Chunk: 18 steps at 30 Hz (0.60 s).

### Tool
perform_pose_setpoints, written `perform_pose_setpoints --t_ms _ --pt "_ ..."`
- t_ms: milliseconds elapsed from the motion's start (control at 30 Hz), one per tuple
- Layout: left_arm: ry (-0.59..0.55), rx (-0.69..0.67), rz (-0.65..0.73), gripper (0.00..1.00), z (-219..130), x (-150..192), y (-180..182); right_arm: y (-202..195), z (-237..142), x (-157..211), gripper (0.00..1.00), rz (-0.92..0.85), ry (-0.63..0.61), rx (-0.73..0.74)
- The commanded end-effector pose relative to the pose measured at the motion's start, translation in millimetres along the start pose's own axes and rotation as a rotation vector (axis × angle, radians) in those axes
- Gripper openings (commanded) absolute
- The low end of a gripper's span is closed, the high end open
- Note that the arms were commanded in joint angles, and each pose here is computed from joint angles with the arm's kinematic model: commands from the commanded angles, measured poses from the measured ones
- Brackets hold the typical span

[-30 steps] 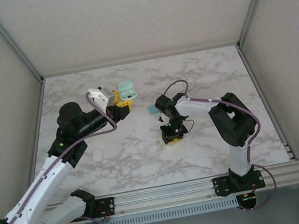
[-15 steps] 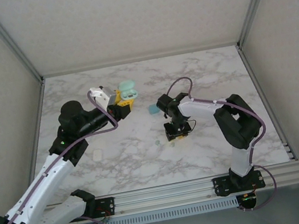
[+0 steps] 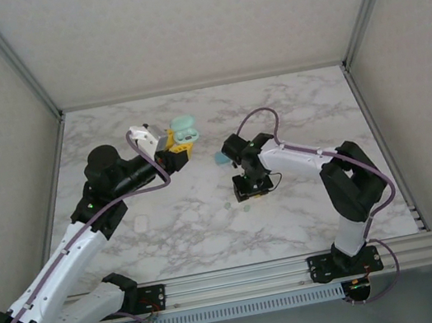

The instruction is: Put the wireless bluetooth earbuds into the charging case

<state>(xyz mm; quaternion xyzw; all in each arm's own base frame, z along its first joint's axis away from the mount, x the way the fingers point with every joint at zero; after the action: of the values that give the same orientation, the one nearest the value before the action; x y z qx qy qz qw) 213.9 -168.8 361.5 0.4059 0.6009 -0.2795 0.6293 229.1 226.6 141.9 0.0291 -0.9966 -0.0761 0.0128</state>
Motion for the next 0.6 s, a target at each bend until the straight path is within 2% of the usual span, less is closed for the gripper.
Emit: perform_pose_setpoints --t_ms 0,100,300,500,567 --pt "-0.047 -0.033 0.04 0.23 -6 -18 4 0 9 5 0.4 0.058 0.011 0.058" --pt "-0.044 -0.032 0.043 0.23 -6 -17 4 -3 12 8 0.41 0.102 -0.003 0.021" --pt "-0.045 -0.021 0.038 0.23 -5 -17 4 -2 31 11 0.4 0.162 0.06 -0.087" --pt "-0.041 -0.017 0.043 0.23 -6 -18 3 1 37 11 0.41 0.194 0.063 -0.138" --pt "-0.04 -0.014 0.041 0.23 -6 -18 3 2 37 11 0.38 0.198 0.058 -0.137"
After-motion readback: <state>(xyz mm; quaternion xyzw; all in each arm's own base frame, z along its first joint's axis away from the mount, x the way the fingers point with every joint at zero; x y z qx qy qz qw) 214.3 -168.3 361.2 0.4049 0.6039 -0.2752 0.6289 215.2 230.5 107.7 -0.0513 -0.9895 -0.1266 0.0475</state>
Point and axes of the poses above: each hand's point on the last joint's axis, 136 mm out from that joint toward the fingers, its own z axis out along the fingers, its own y axis along the line the jaws close on, x = y × z, the point moved 9 cm from there along -z, back along the fingers, and after that the axes turned 10 degrees about z, right-handed, at the moved point
